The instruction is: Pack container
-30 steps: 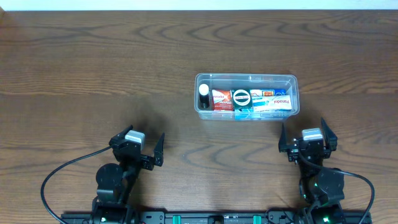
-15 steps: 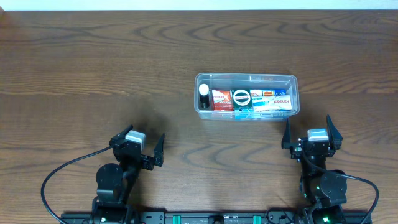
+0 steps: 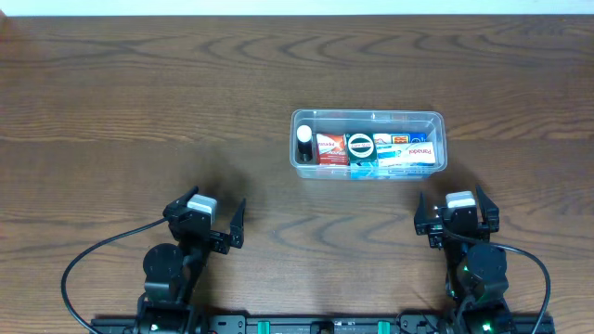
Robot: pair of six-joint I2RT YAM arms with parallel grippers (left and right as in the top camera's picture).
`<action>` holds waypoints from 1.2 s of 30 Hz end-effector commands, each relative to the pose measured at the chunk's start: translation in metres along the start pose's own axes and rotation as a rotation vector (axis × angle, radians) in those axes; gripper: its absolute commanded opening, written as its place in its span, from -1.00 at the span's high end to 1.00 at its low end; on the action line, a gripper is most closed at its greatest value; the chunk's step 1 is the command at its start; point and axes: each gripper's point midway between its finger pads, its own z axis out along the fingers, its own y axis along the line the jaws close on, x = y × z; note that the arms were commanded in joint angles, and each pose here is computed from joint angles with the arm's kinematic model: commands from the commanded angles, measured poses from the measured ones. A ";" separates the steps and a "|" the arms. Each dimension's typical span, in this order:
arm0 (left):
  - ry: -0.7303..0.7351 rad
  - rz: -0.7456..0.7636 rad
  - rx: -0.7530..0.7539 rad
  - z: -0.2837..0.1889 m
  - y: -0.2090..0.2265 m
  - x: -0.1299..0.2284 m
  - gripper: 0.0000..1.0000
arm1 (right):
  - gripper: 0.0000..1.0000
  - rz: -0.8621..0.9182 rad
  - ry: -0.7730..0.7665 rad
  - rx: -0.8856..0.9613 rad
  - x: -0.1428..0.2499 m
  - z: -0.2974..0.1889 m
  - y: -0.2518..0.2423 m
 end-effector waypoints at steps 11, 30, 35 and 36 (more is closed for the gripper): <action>0.036 -0.002 0.016 0.001 -0.002 0.012 -0.96 | -0.99 0.009 0.010 0.001 0.001 -0.001 0.000; 0.036 -0.002 0.016 0.001 -0.002 0.012 -0.96 | -0.98 0.009 0.010 0.000 0.001 -0.001 0.000; 0.025 0.000 0.015 0.000 -0.002 0.010 -0.96 | -0.99 0.009 0.010 0.000 0.001 -0.001 0.000; 0.019 0.002 0.015 -0.001 -0.002 0.008 -0.96 | -0.99 0.009 0.009 0.000 0.000 -0.001 0.000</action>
